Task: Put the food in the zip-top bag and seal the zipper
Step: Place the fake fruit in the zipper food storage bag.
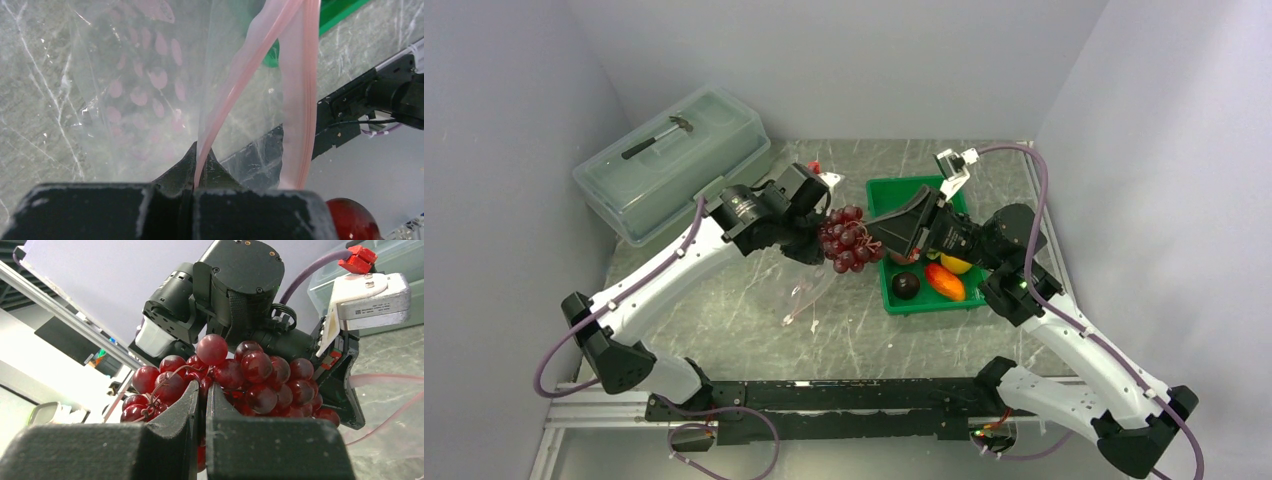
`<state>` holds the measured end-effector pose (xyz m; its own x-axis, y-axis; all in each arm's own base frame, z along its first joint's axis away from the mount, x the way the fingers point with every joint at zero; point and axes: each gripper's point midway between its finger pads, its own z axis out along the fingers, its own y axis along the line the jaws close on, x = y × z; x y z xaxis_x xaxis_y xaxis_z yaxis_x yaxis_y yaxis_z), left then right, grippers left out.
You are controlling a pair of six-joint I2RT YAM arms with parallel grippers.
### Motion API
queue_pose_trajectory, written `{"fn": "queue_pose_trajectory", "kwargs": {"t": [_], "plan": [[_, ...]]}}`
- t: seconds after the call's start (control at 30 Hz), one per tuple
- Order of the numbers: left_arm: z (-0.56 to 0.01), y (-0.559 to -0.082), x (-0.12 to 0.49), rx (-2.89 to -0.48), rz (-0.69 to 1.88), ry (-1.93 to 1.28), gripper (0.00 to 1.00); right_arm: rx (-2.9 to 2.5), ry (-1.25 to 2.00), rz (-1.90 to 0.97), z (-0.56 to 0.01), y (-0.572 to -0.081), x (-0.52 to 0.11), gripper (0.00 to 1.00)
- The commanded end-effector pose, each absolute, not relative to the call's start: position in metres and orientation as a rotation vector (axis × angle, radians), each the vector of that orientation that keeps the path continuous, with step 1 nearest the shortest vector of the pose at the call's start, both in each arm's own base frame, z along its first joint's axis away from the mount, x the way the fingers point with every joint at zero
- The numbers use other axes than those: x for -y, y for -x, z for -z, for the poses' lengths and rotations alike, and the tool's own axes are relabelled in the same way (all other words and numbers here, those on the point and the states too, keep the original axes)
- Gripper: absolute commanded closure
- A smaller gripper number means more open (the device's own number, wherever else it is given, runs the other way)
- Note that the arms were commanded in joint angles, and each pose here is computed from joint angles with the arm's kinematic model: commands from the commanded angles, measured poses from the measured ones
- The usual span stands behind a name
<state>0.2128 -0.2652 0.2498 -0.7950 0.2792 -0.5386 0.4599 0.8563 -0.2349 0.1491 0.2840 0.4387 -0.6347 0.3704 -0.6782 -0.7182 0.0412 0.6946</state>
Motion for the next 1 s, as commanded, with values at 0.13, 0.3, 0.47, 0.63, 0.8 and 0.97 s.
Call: {"fn": "queue_pose_trajectory", "kwargs": {"t": [0.13, 0.3, 0.47, 0.63, 0.8, 0.97], "plan": [[-0.295, -0.202, 0.277, -2.419, 0.694, -0.541, 1.00, -1.360, 0.388, -1.741, -0.465, -0.141, -0.279, 1.00], [-0.301, -0.199, 0.280, -2.408, 0.734, -0.548, 1.00, -1.363, 0.384, -1.740, -0.462, -0.141, -0.279, 1.00], [-0.304, -0.197, 0.281, -2.405, 0.755, -0.551, 1.00, -1.413, 0.367, -1.705, -0.451, -0.147, -0.282, 1.00], [-0.305, -0.198, 0.281, -2.408, 0.741, -0.553, 1.00, -1.517, 0.332, -1.601, -0.426, -0.162, -0.286, 1.00], [-0.305, -0.198, 0.282, -2.411, 0.745, -0.561, 1.00, -1.616, 0.299, -1.492, -0.393, -0.179, -0.293, 1.00], [-0.303, -0.198, 0.280, -2.424, 0.725, -0.567, 1.00, -1.683, 0.303, -1.390, -0.372, -0.189, -0.301, 1.00]]}}
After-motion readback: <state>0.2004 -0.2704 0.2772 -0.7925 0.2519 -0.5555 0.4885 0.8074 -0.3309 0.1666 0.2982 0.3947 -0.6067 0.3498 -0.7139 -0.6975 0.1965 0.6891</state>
